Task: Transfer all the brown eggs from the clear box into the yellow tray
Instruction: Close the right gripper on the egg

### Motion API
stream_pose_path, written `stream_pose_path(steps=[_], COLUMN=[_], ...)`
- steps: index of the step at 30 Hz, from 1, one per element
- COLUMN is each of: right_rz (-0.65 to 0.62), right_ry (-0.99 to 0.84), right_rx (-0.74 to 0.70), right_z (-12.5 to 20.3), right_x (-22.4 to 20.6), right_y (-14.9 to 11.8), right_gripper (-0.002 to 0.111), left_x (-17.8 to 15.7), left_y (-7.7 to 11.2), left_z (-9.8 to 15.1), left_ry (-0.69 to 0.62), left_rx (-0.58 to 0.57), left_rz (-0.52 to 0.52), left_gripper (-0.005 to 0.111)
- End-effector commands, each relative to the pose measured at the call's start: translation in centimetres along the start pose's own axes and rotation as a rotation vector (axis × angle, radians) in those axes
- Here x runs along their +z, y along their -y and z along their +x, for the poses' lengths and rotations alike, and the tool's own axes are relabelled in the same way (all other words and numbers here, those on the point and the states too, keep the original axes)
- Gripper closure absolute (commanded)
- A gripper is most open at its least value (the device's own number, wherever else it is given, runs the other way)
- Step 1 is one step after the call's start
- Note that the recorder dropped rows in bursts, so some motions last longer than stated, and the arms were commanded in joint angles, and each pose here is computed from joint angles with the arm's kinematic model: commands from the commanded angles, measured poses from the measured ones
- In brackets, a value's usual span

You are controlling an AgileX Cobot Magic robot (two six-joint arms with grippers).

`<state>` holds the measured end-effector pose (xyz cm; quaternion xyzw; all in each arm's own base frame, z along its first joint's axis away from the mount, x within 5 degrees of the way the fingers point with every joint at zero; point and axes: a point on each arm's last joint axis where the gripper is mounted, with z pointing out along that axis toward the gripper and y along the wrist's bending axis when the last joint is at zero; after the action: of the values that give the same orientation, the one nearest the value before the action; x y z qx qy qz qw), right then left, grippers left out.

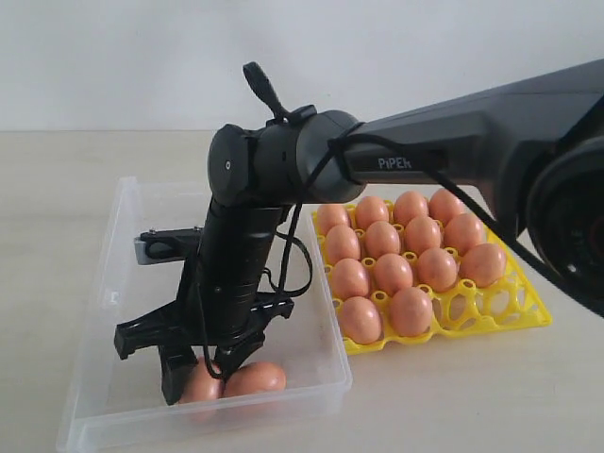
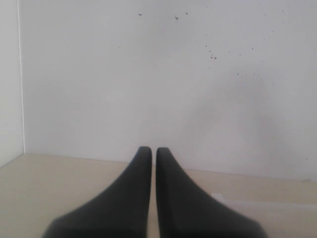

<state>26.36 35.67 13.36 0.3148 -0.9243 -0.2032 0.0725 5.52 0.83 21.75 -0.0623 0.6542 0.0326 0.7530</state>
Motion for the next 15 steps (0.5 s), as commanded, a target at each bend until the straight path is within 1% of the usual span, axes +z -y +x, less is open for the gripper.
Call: stream_pose_path(steps=[1,7,11,13,15], right_rz=[0.076,0.165,0.211,0.218,0.225], right_ry=[0.087,0.377,0.544,0.583,0.586], right_rx=[-0.120,-0.227,-0.313,-0.342,-0.356], right_z=[-0.5,-1.6,-1.2,-0.9,-0.5], right_x=[-1.2,-4.3,-5.6,-5.8,-5.9], right_y=[0.2,-0.7,-1.6,-1.8,-1.6], right_gripper=[0.109,0.109,0.109,0.109,0.109], left_x=[0.0,0.0,0.0,0.0,0.0], left_y=[0.0,0.0,0.0,0.0,0.0], left_z=[0.0,0.0,0.0,0.0,0.0], left_ry=[0.000,0.000,0.000,0.000,0.000], left_rx=[0.009,0.009,0.009,0.009,0.009], left_rz=[0.003,0.003,0.003,0.003,0.003], left_gripper=[0.103,0.103,0.103,0.103,0.103])
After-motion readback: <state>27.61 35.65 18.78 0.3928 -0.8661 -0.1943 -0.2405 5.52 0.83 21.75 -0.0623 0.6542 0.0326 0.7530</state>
